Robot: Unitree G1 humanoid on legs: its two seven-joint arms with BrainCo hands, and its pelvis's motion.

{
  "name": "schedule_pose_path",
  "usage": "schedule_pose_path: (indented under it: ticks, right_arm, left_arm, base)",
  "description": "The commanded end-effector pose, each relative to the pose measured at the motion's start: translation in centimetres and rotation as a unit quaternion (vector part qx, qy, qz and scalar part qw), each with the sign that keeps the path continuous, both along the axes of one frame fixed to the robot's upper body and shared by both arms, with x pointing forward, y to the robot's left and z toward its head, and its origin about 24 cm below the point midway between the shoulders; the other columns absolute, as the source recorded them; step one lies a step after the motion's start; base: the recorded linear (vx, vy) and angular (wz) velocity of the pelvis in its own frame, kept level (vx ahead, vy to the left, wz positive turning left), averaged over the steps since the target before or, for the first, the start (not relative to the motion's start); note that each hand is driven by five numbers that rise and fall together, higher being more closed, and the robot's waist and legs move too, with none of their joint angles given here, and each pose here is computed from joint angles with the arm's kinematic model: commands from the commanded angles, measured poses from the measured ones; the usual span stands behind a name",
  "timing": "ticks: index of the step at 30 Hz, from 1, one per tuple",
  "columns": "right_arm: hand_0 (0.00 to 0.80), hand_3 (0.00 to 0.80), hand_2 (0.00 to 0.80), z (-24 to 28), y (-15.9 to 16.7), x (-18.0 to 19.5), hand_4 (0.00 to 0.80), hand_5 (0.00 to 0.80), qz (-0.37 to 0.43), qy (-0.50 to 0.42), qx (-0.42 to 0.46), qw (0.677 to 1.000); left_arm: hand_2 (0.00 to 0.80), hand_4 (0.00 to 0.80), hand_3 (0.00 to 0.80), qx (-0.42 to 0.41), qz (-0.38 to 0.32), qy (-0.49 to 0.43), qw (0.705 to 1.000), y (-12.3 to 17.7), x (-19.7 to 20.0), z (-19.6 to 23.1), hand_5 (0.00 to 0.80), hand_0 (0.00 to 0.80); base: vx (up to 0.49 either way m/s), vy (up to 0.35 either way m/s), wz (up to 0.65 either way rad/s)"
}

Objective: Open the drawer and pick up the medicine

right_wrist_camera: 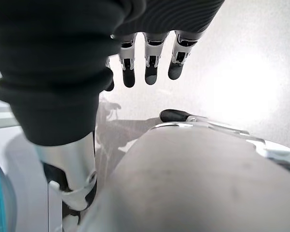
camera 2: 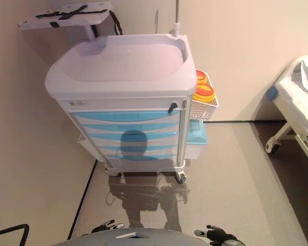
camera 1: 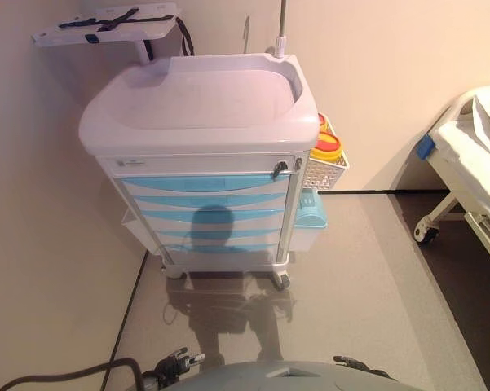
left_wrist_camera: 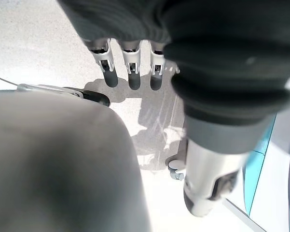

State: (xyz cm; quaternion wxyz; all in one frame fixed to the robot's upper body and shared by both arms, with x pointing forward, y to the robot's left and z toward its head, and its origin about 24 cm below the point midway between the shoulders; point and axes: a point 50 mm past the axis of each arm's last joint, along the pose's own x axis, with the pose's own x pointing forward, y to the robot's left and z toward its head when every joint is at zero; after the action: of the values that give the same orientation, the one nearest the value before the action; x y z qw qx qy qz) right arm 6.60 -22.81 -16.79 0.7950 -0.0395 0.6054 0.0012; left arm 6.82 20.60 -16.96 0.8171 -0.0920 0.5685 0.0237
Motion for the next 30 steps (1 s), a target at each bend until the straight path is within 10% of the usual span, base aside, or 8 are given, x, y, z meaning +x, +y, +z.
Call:
schedule_pose_path:
  ticks: [1,30]
  right_arm:
    - [0.0,0.0,0.0,-0.03,2.09,1.9,0.0,0.0,0.015,-0.027,0.034,0.999]
    - [0.0,0.0,0.0,0.17,1.34,1.95,0.0,0.0,0.004,-0.047,0.017,0.999]
  left_arm:
    - [0.0,0.0,0.0,-0.005,-0.032,-0.021,0.999,-0.69,1.75,0.19,0.0,0.0]
    - [0.0,0.0,0.0,0.022,0.005,-0.023,0.999,-0.07,1.61,0.2,0.0,0.0]
  base:
    - [0.0,0.0,0.0]
    - [0.019,0.008,-0.01]
